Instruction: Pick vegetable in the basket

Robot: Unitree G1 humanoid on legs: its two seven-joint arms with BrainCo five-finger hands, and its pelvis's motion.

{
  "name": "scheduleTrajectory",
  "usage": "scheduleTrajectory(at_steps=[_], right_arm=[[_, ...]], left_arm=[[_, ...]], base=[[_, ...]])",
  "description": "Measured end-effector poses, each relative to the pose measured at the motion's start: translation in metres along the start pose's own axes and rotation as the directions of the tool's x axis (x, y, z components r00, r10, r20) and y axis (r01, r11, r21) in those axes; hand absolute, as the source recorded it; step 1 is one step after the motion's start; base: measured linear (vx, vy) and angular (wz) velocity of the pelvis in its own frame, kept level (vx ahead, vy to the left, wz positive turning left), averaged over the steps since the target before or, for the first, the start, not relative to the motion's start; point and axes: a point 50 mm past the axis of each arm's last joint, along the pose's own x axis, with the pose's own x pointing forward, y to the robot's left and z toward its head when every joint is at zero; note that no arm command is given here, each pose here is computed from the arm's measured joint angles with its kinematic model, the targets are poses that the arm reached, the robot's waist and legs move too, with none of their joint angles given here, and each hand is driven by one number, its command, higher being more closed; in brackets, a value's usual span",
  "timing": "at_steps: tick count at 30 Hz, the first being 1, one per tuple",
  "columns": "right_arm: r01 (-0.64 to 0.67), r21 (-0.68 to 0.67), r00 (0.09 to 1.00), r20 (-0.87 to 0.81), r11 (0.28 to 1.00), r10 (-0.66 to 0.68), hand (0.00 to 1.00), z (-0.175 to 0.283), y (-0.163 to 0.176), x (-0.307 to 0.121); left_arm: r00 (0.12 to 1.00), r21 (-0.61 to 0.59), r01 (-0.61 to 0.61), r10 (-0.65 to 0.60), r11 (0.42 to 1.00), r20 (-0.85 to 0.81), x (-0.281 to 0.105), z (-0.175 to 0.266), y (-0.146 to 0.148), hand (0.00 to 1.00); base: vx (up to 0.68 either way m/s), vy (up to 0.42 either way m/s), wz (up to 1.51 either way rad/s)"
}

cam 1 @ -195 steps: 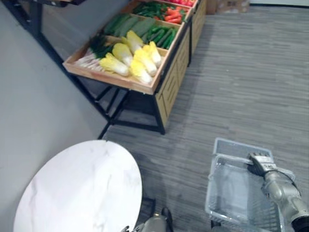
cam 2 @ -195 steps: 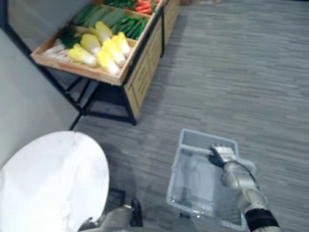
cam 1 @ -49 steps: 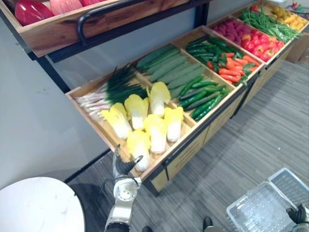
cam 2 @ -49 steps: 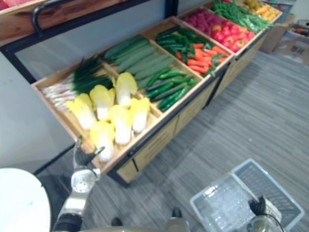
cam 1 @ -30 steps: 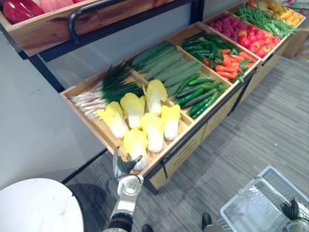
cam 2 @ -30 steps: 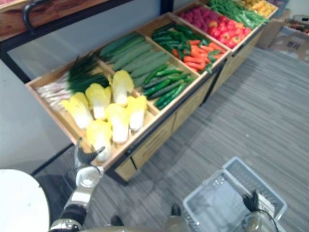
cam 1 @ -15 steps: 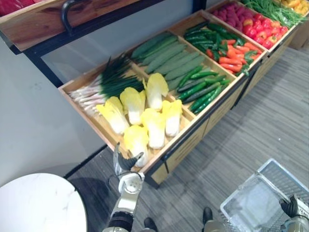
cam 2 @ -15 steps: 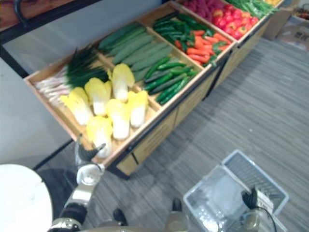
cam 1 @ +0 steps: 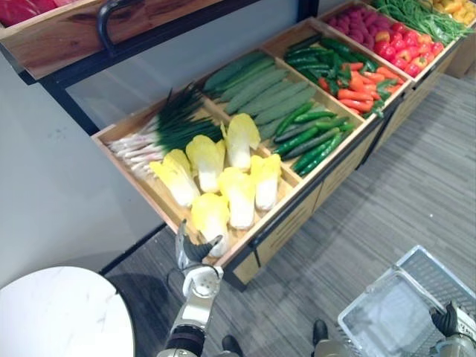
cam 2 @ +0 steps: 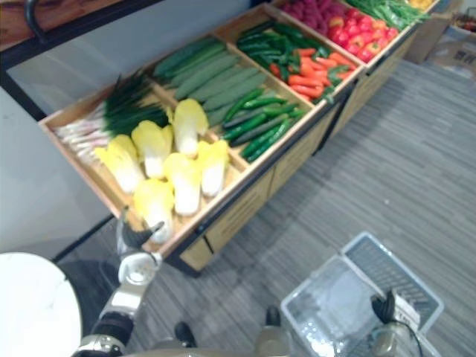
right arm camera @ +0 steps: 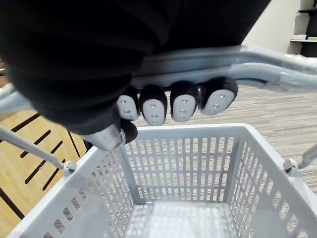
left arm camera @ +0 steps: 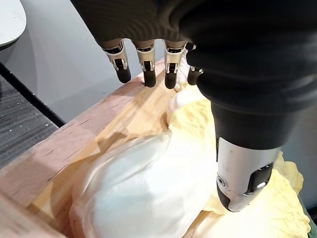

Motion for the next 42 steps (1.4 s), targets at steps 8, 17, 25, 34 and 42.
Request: scheduleTrajectory(at_steps=[8,17,25,34,42], right_arm=[[-0.001,-0.024,1.000,0.004,1.000,0.001,1.00,0.000,0.002,-0.001],[0.006,-0.017,0.999,-0.037,1.000,-0.007,1.00,-0.008,0.005,-0.005],[-0.020,-0.014,0.995,-0.098,1.000,0.019,1.00,-0.021,0.011,-0.010],[-0.044,-0.013,0.993,-0.110,0.999,0.043,1.00,-0.021,0.016,-0.010],[-0.054,-0.017,0.993,-0.104,0.998,0.052,1.00,-0.019,0.018,-0.011]], left_arm=[[1.000,-0.002,0.016,-0.016,1.000,0.020,-0.002,0.004,-0.003,0.00],[0.974,-0.152,-0.010,0.044,0.988,0.220,-0.009,0.057,0.003,0.00],[0.956,-0.199,-0.151,0.194,0.968,0.220,-0.009,0.057,0.034,0.00],[0.942,-0.179,-0.215,0.252,0.960,0.220,-0.009,0.054,0.043,0.00],[0.971,-0.106,-0.171,0.186,0.979,0.152,-0.008,0.032,0.031,0.00]], base=[[0.00,0.000,0.03],[-0.01,-0.001,0.08],[-0.01,0.001,0.08],[0.00,0.000,0.01],[0.02,-0.004,-0.01]])
